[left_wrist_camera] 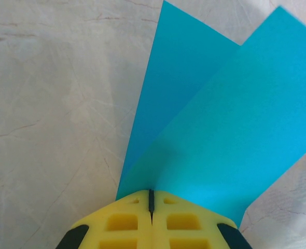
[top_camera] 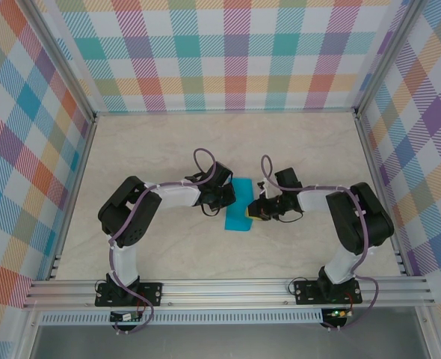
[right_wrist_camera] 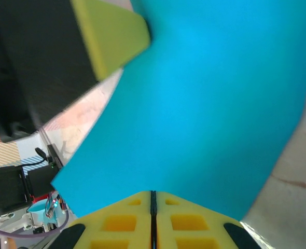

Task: Fold a paper plane with a square sheet of paper (pick it up from the middle)
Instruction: Fold the square sheet of paper in half at the center of the table.

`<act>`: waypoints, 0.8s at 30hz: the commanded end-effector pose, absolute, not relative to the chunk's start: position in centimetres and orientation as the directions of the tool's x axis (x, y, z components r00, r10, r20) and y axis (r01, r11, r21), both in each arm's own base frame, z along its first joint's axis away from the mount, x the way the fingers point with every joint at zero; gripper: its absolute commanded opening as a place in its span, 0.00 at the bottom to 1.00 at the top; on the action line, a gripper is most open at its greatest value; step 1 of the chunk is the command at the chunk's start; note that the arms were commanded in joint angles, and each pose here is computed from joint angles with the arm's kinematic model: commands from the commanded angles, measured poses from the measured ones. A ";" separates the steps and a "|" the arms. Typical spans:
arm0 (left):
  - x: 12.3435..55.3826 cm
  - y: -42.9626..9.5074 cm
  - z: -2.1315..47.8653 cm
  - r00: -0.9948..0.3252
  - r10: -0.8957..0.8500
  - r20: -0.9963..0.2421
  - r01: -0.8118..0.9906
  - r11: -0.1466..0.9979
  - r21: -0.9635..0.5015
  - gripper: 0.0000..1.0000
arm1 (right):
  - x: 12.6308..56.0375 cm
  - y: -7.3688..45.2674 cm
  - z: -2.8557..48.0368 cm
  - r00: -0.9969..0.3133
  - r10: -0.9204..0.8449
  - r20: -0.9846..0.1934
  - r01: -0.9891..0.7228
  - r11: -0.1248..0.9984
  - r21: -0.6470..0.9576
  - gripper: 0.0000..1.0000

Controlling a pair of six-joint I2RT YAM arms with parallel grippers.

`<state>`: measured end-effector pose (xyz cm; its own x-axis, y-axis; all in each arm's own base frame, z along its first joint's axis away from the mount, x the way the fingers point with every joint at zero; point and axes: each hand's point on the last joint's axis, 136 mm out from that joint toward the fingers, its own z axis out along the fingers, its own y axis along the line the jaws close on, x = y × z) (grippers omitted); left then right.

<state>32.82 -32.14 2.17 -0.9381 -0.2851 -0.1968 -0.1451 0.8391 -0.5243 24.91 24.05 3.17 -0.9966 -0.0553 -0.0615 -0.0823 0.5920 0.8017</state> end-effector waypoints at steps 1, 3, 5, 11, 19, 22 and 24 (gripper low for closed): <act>30.2 -30.3 -0.5 -0.954 -0.260 -0.147 -0.176 0.888 -0.424 0.00 | 23.9 24.0 1.5 -0.996 -0.078 -0.032 -0.072 0.596 0.800 0.08; 30.2 -30.3 -0.5 -0.954 -0.261 -0.148 -0.177 0.888 -0.425 0.00 | 23.4 23.6 0.9 -0.997 -0.075 -0.024 -0.065 0.614 0.786 0.08; 30.2 -30.3 -0.5 -0.953 -0.262 -0.150 -0.176 0.887 -0.427 0.00 | 23.3 23.2 0.5 -0.997 -0.075 -0.026 -0.067 0.633 0.771 0.08; 30.1 -30.3 -0.5 -0.954 -0.260 -0.148 -0.176 0.888 -0.424 0.00 | 23.6 23.8 3.0 -0.992 -0.090 -0.085 -0.122 0.601 0.790 0.09; 30.1 -30.2 -0.5 -0.954 -0.260 -0.147 -0.177 0.889 -0.423 0.00 | 22.3 24.7 2.6 -0.987 -0.134 -0.084 -0.149 0.604 0.783 0.09; 30.1 -30.2 -0.4 -0.954 -0.260 -0.147 -0.177 0.889 -0.423 0.00 | 21.7 24.1 0.9 -0.990 -0.126 -0.059 -0.127 0.636 0.761 0.09; 30.1 -30.3 -0.4 -0.954 -0.259 -0.148 -0.175 0.888 -0.424 0.00 | 21.4 23.9 -0.1 -0.991 -0.124 -0.045 -0.115 0.648 0.753 0.09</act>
